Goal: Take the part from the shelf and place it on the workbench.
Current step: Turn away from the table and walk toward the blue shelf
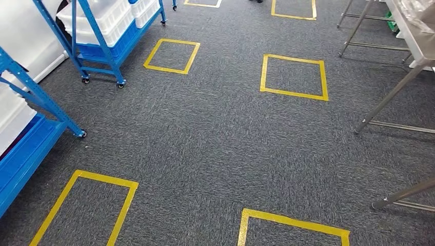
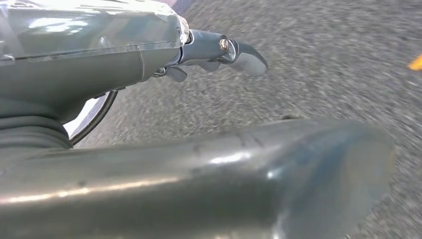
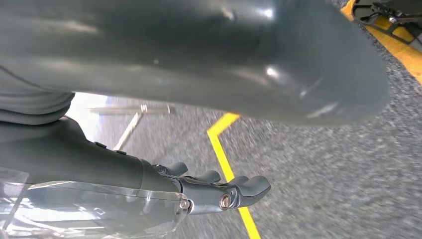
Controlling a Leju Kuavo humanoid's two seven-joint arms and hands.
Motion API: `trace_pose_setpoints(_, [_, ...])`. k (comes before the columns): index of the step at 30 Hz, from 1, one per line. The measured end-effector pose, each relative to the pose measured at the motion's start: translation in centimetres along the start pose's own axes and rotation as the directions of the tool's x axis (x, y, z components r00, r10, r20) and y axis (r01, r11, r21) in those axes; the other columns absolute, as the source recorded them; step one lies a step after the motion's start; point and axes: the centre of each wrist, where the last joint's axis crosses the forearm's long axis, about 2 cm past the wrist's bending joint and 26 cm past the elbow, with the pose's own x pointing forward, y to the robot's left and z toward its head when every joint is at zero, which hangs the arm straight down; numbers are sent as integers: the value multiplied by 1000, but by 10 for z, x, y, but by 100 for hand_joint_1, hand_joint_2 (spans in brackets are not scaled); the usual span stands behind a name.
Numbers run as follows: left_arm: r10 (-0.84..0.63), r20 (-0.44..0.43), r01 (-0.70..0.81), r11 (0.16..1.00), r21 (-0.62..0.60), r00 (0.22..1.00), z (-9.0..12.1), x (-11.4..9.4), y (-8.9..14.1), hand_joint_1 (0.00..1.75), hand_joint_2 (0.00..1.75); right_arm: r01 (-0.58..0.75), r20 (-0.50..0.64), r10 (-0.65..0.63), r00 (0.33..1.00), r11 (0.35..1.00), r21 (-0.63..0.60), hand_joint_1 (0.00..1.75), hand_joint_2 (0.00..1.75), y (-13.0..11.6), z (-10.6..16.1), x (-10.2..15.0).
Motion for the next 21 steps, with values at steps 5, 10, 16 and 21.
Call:
trace_pose_setpoints(5, [-2, -15, 2, 1000, -7, 1000, 3, -2, -3, 0, 0, -14, 13, 14, 1000, 1000, -1, 0, 0, -5, -1, 8])
trace_pose_setpoints(10, [-11, -4, 10, 1000, -27, 1000, 6, -4, -6, 0, 0, -20, 10, 20, 1000, 1000, -7, 0, 0, -8, -1, 12])
trace_pose_setpoints(16, [-28, 9, 29, 999, -40, 1000, 11, -9, -9, 0, 0, -19, 8, 19, 1000, 1000, -1, 0, 0, -9, -1, 7])
trace_pose_setpoints(21, [0, 53, 5, 996, -85, 999, 14, -14, -12, 0, 0, -15, -4, 15, 1000, 1000, -4, 0, 0, -19, -4, 2])
